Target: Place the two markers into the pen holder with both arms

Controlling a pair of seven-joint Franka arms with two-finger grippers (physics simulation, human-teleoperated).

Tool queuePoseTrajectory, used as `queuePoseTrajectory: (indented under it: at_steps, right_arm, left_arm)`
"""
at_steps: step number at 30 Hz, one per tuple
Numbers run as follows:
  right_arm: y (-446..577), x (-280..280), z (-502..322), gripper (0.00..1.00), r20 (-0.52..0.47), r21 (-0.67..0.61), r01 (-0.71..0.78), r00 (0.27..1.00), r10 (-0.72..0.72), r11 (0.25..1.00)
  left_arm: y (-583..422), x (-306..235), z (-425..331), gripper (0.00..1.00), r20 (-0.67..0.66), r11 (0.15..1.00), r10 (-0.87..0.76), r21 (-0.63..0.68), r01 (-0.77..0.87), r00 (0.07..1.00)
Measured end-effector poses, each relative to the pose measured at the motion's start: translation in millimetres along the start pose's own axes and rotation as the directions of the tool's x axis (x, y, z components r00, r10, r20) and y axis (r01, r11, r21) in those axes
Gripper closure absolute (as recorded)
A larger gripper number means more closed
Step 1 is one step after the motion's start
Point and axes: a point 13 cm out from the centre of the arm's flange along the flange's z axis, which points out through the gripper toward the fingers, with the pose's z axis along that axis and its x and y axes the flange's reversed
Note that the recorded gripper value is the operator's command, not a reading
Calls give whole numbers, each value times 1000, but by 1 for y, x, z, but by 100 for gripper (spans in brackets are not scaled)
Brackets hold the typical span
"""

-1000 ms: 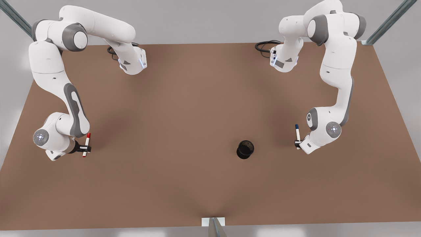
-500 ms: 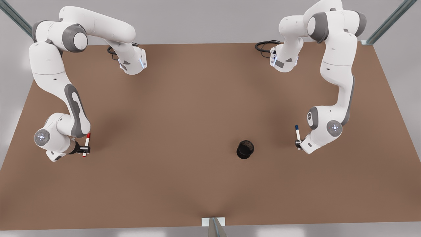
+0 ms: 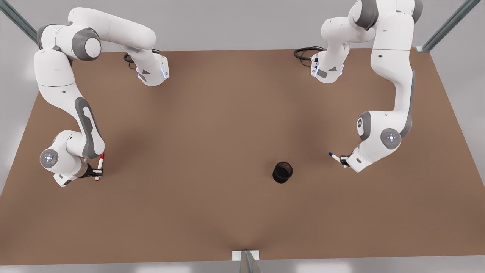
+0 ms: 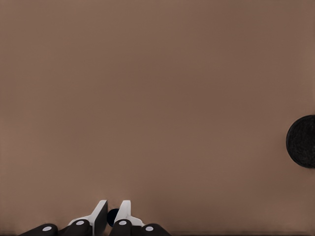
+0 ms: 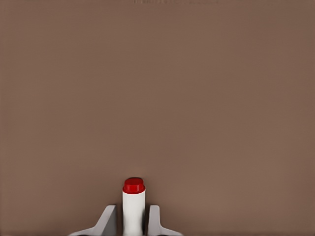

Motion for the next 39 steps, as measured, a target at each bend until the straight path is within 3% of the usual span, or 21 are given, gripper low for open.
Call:
queuePoseTrajectory:
  at_steps: [5,11,20,26,31,35,36,37,38,39]
  right_arm:
    - [0,0,2,60,-2,-1,3,1000,-3,1000]
    - [1,1,4,72,-3,-3,6,1000,-6,1000]
    - [0,-10,-9,75,16,1,17,1000,-17,1000]
    - [27,-117,-192,75,197,47,85,976,-93,995]
    - [118,-106,-307,75,210,28,179,961,-180,984]
    - [231,-81,-354,75,195,-33,275,945,-264,961]
    - [253,-75,-361,75,189,-47,291,942,-277,956]
    - [271,-70,-365,75,182,-63,302,941,-286,951]
    - [290,-64,-368,75,176,-76,313,939,-296,947]
    - [310,-59,-374,75,177,-88,325,935,-306,942]
  left_arm:
    - [-46,-18,-51,79,24,1000,16,4,-16,1000]
    - [-127,-44,-110,79,63,1000,18,17,-20,998]
    - [-187,-67,-110,79,61,994,-110,31,108,992]
    - [-202,-82,-119,79,83,977,-210,49,206,974]
    - [-222,-80,-105,79,67,965,-262,48,259,963]
    - [-237,-67,-80,79,41,963,-270,5,270,962]
    - [-238,-64,-75,71,36,962,-271,-6,272,962]
    - [-239,-62,-72,12,34,961,-275,-13,276,961]
    - [-240,-61,-70,0,32,960,-281,-16,281,959]
    - [-240,-61,-69,0,32,958,-286,-15,287,958]
